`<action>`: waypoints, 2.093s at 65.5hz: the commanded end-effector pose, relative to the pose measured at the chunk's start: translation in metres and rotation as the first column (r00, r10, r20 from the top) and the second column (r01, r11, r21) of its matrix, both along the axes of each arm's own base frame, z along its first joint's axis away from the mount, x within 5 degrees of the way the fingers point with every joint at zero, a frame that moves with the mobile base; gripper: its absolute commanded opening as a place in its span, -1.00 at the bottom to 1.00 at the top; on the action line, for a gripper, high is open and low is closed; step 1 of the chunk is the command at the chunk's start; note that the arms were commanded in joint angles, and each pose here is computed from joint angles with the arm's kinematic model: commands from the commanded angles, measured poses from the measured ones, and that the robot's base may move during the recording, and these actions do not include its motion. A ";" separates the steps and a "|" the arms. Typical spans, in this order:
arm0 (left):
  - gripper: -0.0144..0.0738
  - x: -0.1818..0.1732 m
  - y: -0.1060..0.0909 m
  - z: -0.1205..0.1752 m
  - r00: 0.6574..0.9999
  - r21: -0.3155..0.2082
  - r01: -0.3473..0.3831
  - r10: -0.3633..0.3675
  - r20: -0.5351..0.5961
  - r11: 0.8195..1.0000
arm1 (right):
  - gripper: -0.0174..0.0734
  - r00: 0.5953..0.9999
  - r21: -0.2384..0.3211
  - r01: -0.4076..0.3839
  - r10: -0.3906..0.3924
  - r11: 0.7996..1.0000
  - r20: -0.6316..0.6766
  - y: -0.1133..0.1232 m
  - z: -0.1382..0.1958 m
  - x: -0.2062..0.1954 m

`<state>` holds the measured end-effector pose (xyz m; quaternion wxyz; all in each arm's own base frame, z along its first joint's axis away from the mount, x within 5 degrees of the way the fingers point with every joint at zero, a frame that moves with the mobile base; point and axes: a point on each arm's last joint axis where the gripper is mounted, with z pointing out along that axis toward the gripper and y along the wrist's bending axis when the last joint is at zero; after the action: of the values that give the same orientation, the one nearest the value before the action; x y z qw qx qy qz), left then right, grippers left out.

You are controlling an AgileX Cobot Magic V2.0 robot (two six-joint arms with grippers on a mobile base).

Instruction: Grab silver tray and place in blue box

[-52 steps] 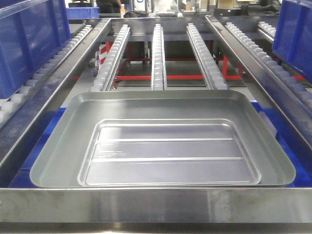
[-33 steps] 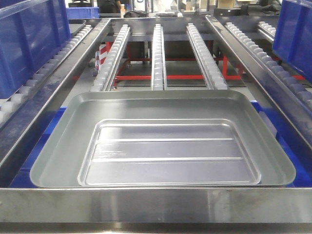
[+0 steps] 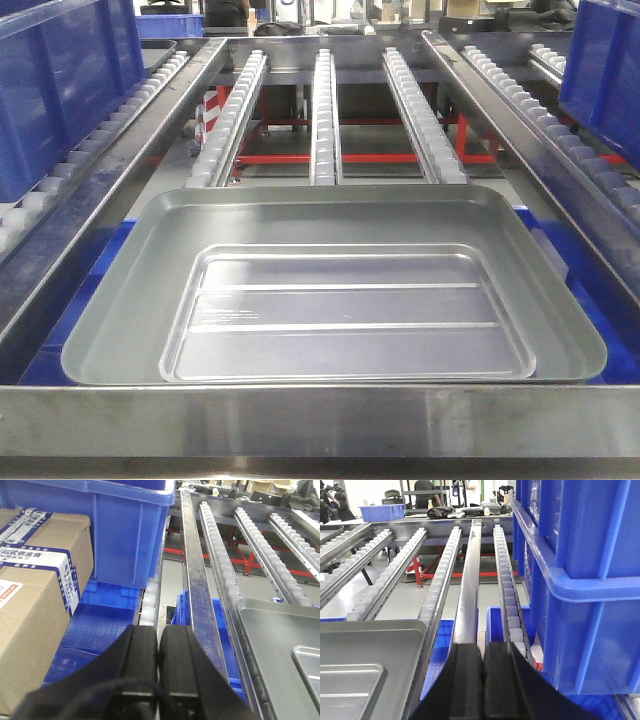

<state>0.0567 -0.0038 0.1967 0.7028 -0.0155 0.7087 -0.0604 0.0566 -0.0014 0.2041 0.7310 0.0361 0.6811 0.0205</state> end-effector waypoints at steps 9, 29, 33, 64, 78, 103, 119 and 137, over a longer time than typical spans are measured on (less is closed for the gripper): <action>-0.69 -0.005 0.000 0.029 0.995 -0.093 0.016 -0.007 0.101 0.996 | -0.51 0.986 -0.013 0.000 0.002 1.000 0.169 0.000 0.031 -0.007; -0.69 0.011 -0.006 0.080 0.959 0.043 0.076 -0.062 -0.275 0.996 | -0.51 0.963 -0.003 0.003 -0.004 1.000 -0.269 -0.001 0.075 0.031; -0.69 0.024 -0.008 0.084 0.916 0.090 0.114 -0.070 -0.395 0.989 | -0.51 0.910 0.000 0.004 -0.003 1.000 -0.416 -0.002 0.077 0.048; -0.69 0.102 -0.029 0.053 0.639 -0.245 0.060 -0.226 -0.735 0.968 | -0.51 0.527 0.081 0.041 0.047 0.996 -0.849 0.000 0.031 0.125; -0.69 0.128 -0.050 0.070 0.614 -0.252 0.130 -0.277 -0.739 0.959 | -0.49 0.459 0.160 0.006 0.139 0.987 -0.877 0.023 0.037 0.141; -0.69 0.167 -0.146 0.059 0.500 -0.198 0.221 -0.285 -0.818 0.955 | -0.49 0.428 0.128 -0.056 0.140 0.990 -0.893 0.102 0.049 0.177; -0.69 0.199 -0.180 0.042 0.457 -0.208 0.141 -0.250 -0.854 0.968 | -0.49 0.400 0.161 -0.076 0.178 0.984 -0.899 0.134 0.048 0.210; -0.69 0.207 -0.198 0.046 0.476 -0.067 0.167 -0.140 -0.868 0.984 | -0.49 0.418 0.173 -0.085 0.193 0.981 -0.888 0.138 0.043 0.218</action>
<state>0.2625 -0.1932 0.2183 0.2075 0.0222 0.9742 -0.0858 0.2685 0.1349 0.2251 0.1986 0.0200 0.9777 0.0652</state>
